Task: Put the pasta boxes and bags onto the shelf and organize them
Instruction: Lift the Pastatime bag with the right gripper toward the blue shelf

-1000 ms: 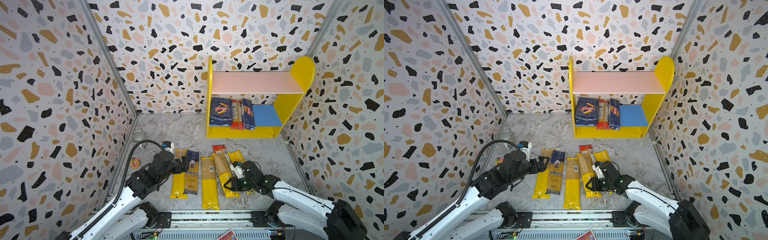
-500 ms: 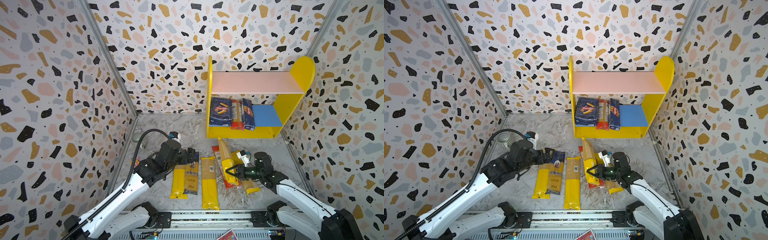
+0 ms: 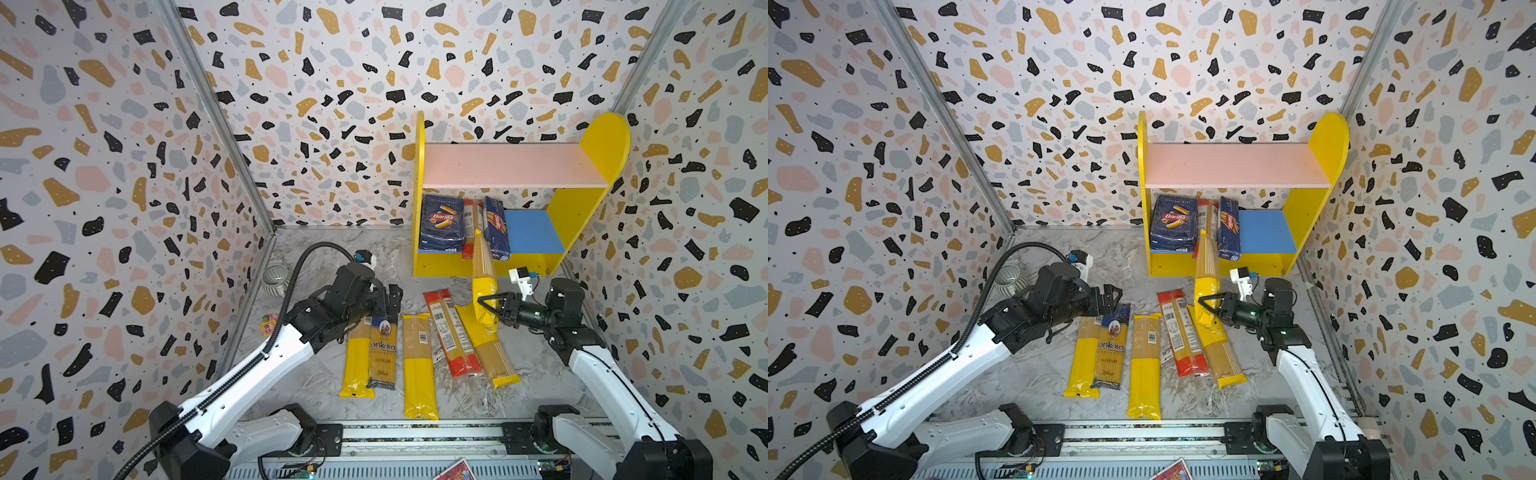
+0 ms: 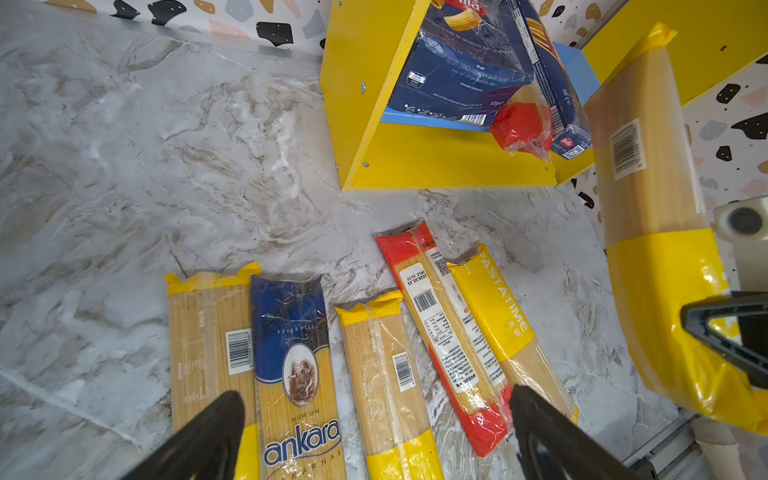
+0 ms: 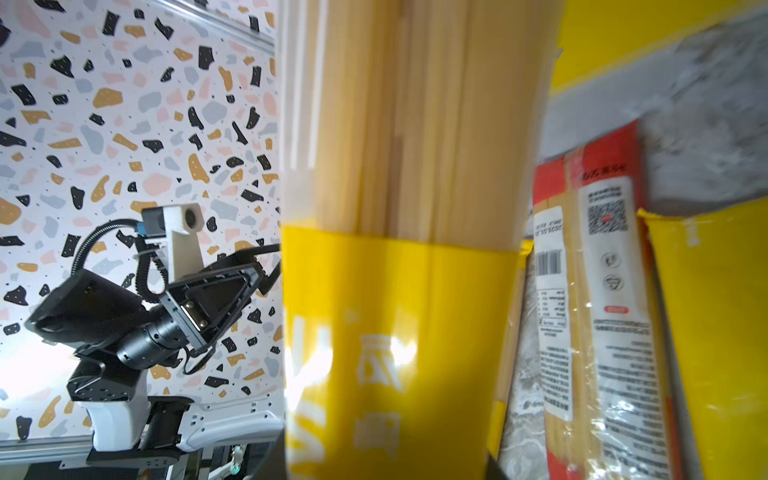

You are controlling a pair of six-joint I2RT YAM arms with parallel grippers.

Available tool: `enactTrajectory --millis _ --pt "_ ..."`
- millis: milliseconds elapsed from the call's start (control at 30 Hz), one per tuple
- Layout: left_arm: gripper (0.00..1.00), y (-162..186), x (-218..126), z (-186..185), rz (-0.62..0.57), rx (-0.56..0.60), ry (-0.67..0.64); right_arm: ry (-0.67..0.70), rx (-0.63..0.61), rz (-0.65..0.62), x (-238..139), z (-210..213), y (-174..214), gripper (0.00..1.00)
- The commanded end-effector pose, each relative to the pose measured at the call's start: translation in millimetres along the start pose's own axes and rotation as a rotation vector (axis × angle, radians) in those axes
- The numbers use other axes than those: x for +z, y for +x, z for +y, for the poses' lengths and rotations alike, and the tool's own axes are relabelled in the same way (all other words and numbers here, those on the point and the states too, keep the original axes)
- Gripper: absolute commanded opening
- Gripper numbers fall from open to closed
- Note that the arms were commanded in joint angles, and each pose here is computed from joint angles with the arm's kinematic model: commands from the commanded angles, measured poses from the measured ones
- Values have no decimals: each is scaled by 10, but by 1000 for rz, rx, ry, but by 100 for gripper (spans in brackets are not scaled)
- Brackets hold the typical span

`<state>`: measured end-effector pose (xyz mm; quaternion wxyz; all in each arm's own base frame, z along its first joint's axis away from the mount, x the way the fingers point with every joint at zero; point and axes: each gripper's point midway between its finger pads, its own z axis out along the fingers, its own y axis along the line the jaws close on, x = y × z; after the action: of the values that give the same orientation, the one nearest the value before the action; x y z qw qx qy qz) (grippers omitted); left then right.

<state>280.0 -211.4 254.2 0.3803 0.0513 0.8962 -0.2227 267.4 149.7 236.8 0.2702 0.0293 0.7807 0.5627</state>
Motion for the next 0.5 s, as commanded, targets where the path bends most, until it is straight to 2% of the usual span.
enactTrajectory --millis 0,467 --pt "99 -176 -29 -160 -33 31 59 -87 -208 -79 -226 423 -403 14" --pt "100 -185 257 -326 27 74 102 38 -262 -279 -395 317 -1575 14"
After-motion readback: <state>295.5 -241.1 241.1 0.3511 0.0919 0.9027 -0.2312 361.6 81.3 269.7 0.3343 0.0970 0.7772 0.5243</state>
